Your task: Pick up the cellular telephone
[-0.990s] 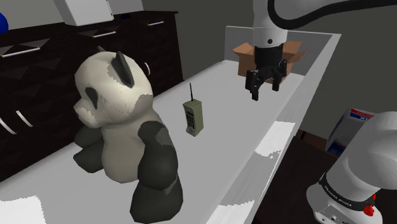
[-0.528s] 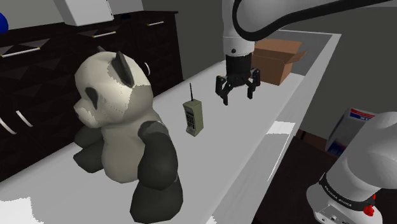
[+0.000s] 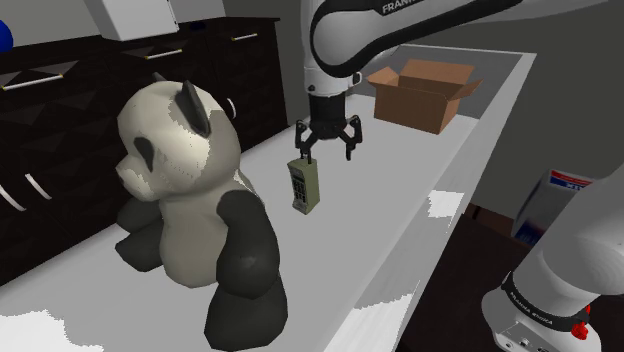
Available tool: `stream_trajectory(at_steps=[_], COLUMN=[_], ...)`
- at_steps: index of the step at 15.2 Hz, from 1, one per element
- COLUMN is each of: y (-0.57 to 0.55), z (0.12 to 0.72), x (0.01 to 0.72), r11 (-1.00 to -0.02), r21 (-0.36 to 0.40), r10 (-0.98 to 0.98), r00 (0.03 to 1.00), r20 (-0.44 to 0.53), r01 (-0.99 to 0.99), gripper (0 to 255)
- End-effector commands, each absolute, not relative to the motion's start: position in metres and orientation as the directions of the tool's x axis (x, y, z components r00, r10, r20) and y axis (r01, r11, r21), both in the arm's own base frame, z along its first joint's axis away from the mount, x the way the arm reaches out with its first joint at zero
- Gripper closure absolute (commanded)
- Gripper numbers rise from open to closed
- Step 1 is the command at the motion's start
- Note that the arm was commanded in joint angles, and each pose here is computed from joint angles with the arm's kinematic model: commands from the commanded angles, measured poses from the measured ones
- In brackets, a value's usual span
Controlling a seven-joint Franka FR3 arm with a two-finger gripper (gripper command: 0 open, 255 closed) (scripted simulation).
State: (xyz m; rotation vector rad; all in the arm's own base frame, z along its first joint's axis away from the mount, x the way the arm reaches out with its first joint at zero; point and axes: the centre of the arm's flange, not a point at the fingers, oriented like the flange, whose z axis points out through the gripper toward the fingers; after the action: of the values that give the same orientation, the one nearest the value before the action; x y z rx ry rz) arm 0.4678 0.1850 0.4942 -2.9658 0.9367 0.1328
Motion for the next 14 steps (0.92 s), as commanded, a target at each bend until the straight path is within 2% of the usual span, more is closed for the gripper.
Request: stream_trajectory(at_steps=[1, 6, 14], y=[0.196, 0.216, 0.217], z=[0.491, 0.481, 0.440], x=[0.487, 0.543, 0.545], r11=[-0.782, -0.687, -0.684], r21=[-0.011, -0.034, -0.035], r10=[-0.620, -0.722, -0.724], r00=[0.780, 0.687, 0.684], r20=[-0.087, -0.083, -0.083], r01=[-0.623, -0.726, -0.729], gripper=[0, 0, 0])
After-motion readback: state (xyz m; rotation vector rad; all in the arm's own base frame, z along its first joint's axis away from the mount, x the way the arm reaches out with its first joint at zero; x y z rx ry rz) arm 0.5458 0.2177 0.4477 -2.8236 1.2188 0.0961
